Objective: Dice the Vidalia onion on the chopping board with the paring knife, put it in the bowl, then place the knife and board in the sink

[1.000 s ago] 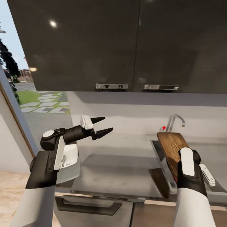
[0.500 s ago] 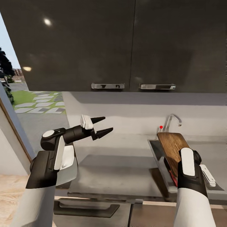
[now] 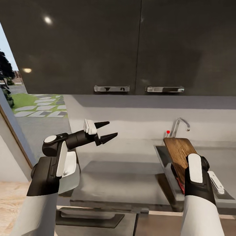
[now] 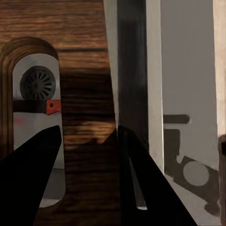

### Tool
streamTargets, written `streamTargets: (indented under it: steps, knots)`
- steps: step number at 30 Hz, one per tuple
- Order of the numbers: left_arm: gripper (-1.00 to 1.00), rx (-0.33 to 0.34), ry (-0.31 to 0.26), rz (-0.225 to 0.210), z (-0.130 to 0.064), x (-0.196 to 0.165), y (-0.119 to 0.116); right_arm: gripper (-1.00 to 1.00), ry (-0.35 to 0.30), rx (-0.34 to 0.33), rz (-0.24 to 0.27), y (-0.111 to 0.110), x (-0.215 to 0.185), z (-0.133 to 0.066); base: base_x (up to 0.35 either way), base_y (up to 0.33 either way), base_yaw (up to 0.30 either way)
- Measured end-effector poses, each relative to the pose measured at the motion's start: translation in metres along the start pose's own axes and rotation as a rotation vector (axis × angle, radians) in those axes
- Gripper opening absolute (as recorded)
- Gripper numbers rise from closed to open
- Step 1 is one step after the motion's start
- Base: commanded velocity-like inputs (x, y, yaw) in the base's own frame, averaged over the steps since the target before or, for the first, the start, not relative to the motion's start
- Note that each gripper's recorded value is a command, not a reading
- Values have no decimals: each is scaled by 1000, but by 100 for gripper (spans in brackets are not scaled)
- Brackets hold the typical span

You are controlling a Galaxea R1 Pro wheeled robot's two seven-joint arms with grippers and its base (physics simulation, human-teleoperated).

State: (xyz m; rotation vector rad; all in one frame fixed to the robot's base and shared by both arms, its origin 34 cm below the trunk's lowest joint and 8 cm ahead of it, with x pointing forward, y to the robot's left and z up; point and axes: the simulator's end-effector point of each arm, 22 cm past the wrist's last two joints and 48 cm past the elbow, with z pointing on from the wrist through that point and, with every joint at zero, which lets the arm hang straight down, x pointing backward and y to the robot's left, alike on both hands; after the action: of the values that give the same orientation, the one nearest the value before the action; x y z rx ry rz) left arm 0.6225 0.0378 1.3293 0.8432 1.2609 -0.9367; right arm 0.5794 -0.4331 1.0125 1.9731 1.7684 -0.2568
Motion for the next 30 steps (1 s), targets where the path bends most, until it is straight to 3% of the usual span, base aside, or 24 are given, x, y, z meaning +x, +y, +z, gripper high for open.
streamTargets:
  steps: [21,30]
  knots:
    - [100,-3,10,-22,2,13,7,-100,-2,23,-12,-2,5,10,25,0,8]
    - [100,-3,11,-26,2,15,8,-100,-3,26,-12,-3,6,12,185,-58,-38]
